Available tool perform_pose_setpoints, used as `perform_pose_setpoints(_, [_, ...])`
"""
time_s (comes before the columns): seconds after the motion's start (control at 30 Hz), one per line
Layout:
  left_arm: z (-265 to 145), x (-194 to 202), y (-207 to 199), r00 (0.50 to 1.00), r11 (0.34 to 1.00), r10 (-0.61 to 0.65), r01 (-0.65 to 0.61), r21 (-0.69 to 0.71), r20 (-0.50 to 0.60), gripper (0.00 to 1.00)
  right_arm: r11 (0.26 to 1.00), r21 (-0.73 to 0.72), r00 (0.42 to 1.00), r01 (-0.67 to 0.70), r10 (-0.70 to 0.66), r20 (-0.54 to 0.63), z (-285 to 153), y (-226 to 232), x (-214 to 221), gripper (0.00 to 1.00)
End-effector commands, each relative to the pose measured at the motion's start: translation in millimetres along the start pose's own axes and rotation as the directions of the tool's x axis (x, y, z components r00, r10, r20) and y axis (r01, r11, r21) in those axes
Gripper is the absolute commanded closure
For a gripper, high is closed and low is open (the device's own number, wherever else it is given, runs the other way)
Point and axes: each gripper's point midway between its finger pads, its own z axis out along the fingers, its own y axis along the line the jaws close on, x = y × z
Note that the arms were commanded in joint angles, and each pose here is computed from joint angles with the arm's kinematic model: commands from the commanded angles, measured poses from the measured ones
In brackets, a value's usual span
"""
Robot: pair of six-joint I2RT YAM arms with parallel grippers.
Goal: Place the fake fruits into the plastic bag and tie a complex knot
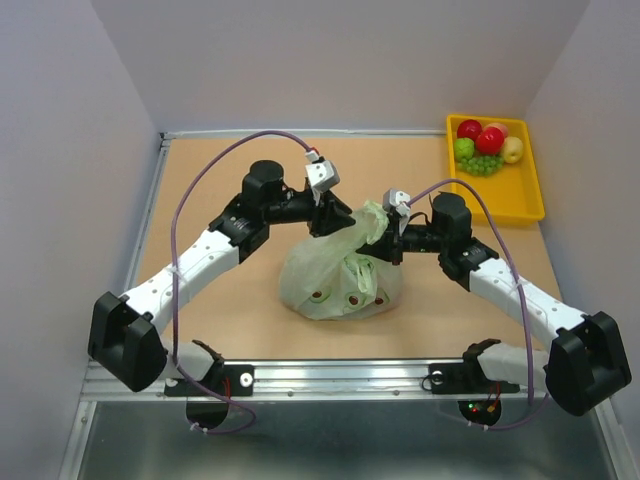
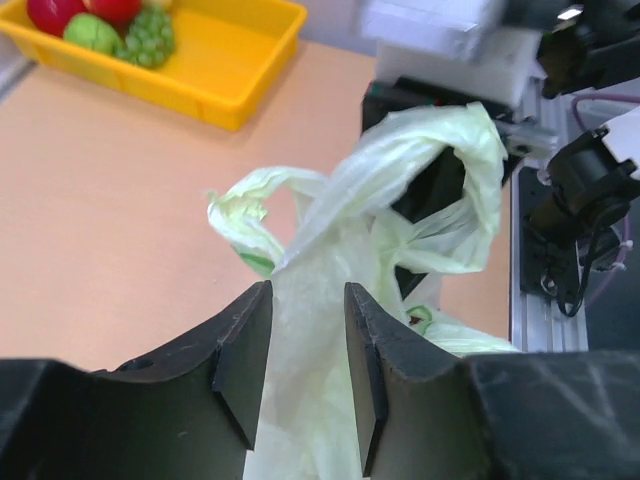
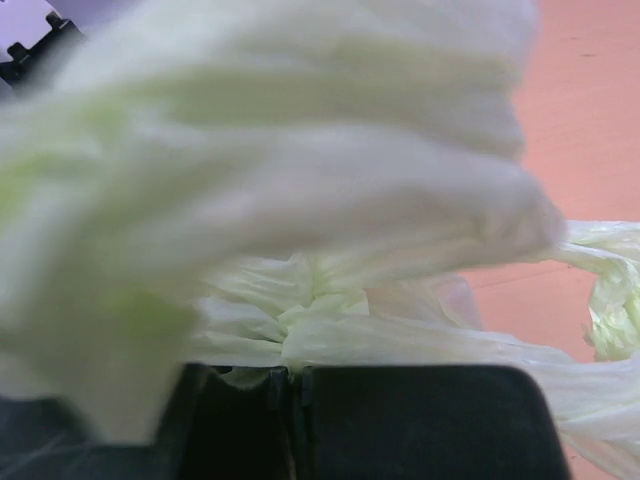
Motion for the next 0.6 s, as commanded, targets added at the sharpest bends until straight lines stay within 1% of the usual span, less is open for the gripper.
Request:
perform_pose_setpoints(0.0, [7,-31,-2,0.995,0.996,0.081,-0.082,0.024,0.052,0.66,0.995,-0.004,0.994,0.097,-0.097,0.054,-2,1,-26,0.99])
perform_pose_setpoints(0.03, [11,-29,-8,0.996,0.995,0.076,-0.079,0.067,0.050,0.75,0.996,-0.003,0.994,0.094,-0.094,0.053,-2,1,-25,0.97])
perform_pose_setpoints(0.07, [14,-32,-16,0.995,0.990,0.082,-0.088,0.109,0.057,0.83,0.996,0.000,0.995,0.086,-0.085,0.051,-1,0,-25,0.92])
perform_pose_setpoints(0.1, [15,-32,-25,0.995,0.985,0.081,-0.089,0.147,0.059,0.94,0.997,0.001,0.996,0.078,-0.078,0.049,-1,-1,-24,0.84])
perform_pose_setpoints(0.13, [17,-32,-33,0.995,0.979,0.073,-0.083,0.188,0.061,0.99,0.997,-0.003,0.996,0.073,-0.072,0.048,0,-1,-24,0.81])
perform_pose_setpoints(0.2, [26,-27,-47,0.998,0.970,0.047,-0.058,0.236,0.053,1.00,0.998,-0.005,0.997,0.068,-0.068,0.048,1,-2,-24,0.75])
perform_pose_setpoints(0.23, [30,-23,-53,0.998,0.965,0.037,-0.047,0.259,0.046,1.00,0.998,-0.004,0.996,0.070,-0.069,0.048,1,-2,-24,0.67])
perform_pose_setpoints(0.27, [33,-18,-56,0.999,0.963,0.024,-0.034,0.269,0.039,1.00,0.997,-0.009,0.996,0.071,-0.071,0.049,2,-2,-25,0.64])
perform_pose_setpoints(0.33, [38,-13,-63,1.000,0.957,0.003,-0.011,0.289,0.031,1.00,0.997,-0.007,0.996,0.071,-0.071,0.049,1,-3,-26,0.63])
perform_pose_setpoints(0.5, [51,-1,-60,0.999,0.956,-0.046,0.040,0.290,0.015,1.00,0.997,-0.014,0.995,0.077,-0.076,0.057,2,-2,-29,0.61])
perform_pose_setpoints(0.57, [57,3,-55,0.999,0.960,-0.051,0.047,0.276,0.007,1.00,0.997,-0.024,0.995,0.079,-0.077,0.059,2,0,-28,0.65])
